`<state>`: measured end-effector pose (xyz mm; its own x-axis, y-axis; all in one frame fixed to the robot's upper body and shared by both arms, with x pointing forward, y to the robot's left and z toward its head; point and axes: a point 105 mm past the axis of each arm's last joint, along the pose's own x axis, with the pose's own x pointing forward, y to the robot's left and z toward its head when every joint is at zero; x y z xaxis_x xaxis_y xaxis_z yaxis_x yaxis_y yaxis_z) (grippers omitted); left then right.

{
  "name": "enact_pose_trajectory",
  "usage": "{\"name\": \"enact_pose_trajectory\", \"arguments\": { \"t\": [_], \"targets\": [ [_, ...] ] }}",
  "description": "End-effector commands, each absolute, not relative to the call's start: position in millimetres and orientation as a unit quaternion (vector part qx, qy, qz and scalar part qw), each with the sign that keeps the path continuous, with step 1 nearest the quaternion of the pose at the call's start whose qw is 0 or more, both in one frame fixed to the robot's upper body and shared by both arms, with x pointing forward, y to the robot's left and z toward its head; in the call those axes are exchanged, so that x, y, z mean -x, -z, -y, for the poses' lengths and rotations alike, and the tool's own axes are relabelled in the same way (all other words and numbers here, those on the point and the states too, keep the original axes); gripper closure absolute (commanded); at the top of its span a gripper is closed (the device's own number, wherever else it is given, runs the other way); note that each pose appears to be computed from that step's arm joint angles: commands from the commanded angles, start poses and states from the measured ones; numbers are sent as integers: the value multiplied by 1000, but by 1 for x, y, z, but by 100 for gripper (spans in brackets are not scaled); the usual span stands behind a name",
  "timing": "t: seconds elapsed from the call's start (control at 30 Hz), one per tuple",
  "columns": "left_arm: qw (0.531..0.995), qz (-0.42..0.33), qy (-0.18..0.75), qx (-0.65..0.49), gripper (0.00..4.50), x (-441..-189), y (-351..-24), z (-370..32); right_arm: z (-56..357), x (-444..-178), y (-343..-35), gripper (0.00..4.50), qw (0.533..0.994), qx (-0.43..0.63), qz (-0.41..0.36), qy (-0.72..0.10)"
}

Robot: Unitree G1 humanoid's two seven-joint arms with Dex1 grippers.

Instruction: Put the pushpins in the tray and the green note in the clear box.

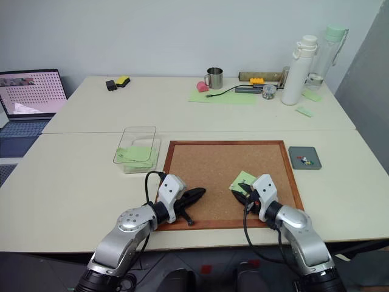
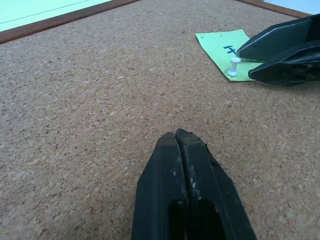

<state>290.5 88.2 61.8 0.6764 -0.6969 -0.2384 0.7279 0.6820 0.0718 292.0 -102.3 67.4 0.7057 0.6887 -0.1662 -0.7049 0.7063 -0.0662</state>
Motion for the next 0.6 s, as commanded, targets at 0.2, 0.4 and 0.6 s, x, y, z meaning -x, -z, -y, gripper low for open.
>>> {"name": "enact_pose_trajectory", "arguments": {
  "t": [0.2, 0.4, 0.6],
  "targets": [
    [912, -133, 378, -83, 450, -287, -47, -98, 99, -290, -68, 448, 918, 51, -58, -388],
    [913, -132, 378, -82, 450, -288, -49, -98, 101, -288, -79, 448, 923, 41, -34, -381],
    [912, -134, 378, -81, 450, -287, -48, -97, 104, -290, -118, 448, 931, -17, 20, -365]
  ]
}}
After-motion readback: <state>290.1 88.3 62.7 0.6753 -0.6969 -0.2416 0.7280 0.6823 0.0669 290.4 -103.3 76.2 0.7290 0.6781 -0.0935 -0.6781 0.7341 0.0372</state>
